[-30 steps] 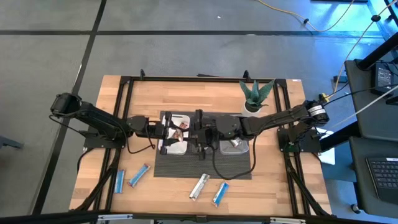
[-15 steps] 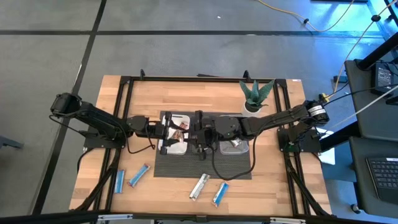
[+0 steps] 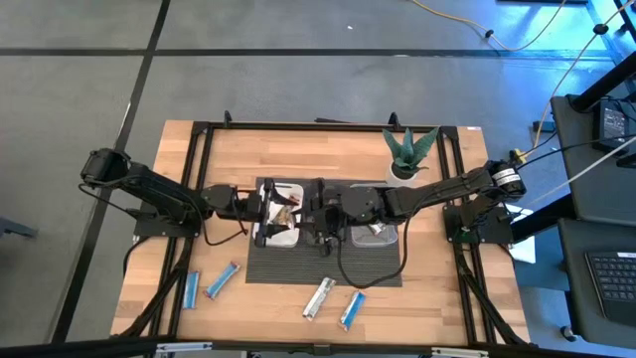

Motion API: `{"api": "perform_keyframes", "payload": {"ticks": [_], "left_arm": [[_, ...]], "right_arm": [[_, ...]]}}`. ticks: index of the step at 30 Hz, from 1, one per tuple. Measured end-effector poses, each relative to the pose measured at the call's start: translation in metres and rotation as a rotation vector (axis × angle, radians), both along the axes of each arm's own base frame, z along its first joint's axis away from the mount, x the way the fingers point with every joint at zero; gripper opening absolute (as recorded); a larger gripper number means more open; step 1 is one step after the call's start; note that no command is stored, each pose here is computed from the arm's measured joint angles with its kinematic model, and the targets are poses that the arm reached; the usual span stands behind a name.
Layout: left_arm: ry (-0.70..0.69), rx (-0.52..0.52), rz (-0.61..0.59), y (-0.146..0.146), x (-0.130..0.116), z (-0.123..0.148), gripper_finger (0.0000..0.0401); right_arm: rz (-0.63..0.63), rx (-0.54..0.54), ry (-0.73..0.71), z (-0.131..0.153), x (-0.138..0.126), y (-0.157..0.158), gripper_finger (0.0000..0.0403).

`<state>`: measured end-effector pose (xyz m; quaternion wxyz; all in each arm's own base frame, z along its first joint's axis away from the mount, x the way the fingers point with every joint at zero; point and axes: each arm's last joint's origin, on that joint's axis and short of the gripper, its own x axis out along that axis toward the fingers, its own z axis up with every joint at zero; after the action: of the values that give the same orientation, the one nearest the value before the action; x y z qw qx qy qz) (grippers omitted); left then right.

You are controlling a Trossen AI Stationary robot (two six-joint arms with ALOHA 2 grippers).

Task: Pick and place Granola Bars by type
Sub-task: Put the red granola bar into the white bin

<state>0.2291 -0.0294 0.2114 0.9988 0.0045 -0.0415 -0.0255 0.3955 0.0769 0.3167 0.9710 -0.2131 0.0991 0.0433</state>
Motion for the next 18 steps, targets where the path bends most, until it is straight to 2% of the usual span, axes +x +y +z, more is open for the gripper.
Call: {"api": "perform_keyframes", "payload": {"ticks": [6,12,18], "left_arm": [[-0.021,0.039,0.006,0.0,0.0,0.002,0.0278],[-0.032,0.063,0.065,0.002,0.0,0.003,0.0278],[-0.03,0.069,0.014,0.0,0.0,0.002,0.0267]], "right_arm": [[-0.012,0.023,0.007,-0.003,0.003,-0.002,0.0106],[-0.034,0.017,0.012,-0.015,0.012,-0.008,0.0106],[-0.051,0.014,0.012,-0.015,0.013,-0.014,0.0106]]}}
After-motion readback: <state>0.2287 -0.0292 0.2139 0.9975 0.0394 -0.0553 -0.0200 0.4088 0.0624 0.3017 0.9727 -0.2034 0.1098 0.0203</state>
